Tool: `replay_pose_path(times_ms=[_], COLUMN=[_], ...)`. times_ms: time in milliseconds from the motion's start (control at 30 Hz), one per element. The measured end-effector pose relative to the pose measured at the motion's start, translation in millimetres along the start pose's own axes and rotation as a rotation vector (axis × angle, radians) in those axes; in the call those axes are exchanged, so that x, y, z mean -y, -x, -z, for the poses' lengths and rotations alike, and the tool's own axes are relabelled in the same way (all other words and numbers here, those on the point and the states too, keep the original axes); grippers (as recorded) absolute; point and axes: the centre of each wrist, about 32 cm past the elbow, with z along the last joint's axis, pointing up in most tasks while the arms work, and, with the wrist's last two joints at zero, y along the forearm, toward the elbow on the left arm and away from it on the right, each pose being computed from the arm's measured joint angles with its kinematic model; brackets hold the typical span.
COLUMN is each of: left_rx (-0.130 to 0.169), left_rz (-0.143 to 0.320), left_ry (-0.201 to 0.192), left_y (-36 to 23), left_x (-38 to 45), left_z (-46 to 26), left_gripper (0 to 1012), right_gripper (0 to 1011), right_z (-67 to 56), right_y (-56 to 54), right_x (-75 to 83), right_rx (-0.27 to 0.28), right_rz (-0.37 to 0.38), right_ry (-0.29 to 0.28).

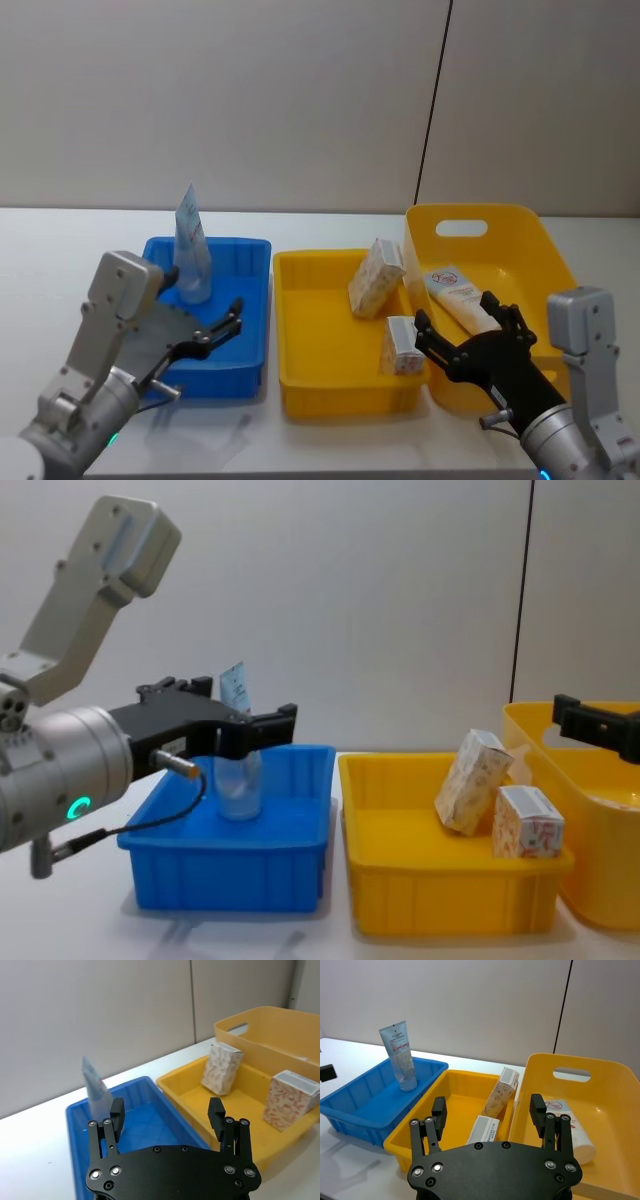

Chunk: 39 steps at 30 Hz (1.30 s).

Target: Bimanual collaborative sorting of washing and personal care products

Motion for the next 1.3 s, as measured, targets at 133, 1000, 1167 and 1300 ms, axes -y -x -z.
replay_pose_path(times_ms=[133, 1000, 1167, 1300], left_rx=[0.022, 0.052, 0.052, 0.052], left_rz=[-0.029, -0.068, -0.068, -0.068], left_ry=[0.005, 0.014, 0.014, 0.014], left_y=[2.1, 4.9, 4.9, 4.9], left_x=[-6.4, -14.9, -14.9, -14.9], left_z=[0.8, 1.2, 1.2, 1.2], left_gripper=[1001, 1001, 1001, 1001], right_gripper=[1003, 1003, 1003, 1003], right_z=[0.1, -4.0, -4.0, -2.0], right_y=[0.0, -5.1, -6.1, -7.4], right_x=[0.1, 11.7, 16.6, 22.2], right_rx=[0.0, -0.01, -0.008, 0.003], right_rz=[0.0, -0.021, -0.027, -0.037], right_ry=[0.0, 0.082, 0.126, 0.183])
